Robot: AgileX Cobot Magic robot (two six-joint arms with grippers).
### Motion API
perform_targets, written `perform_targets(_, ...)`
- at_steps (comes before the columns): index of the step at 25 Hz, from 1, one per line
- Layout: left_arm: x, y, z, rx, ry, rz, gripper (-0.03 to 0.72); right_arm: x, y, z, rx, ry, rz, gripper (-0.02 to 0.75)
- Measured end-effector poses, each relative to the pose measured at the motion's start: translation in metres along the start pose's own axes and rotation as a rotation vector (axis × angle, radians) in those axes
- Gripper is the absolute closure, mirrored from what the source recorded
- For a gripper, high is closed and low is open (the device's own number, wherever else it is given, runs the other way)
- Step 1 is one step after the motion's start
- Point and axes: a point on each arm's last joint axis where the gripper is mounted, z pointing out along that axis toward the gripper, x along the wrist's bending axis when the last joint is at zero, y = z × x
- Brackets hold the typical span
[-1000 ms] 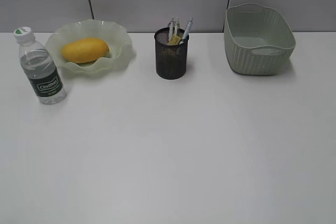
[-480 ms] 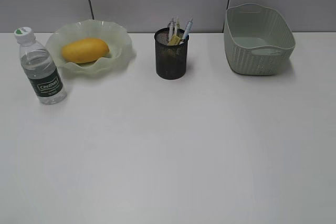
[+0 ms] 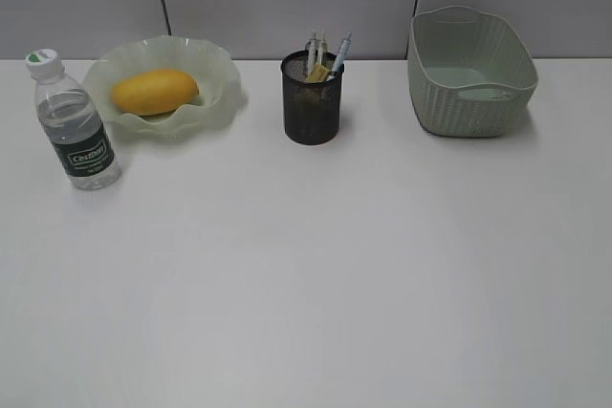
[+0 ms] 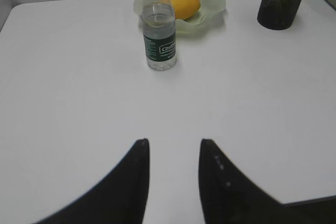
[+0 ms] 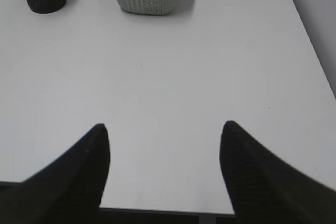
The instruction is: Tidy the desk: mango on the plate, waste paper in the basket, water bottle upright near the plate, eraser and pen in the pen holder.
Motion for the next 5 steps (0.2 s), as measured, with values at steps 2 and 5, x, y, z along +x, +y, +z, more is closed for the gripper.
perform_targets(2, 0.0, 0.0, 0.0, 0.0, 0.0, 0.0, 0.441, 0.0, 0.0, 0.0, 0.0, 0.0, 0.0, 0.216)
perform_targets(5, 0.0, 0.0, 0.0, 0.0, 0.0, 0.0, 0.441, 0.0, 0.0, 0.0, 0.0, 0.0, 0.0, 0.216)
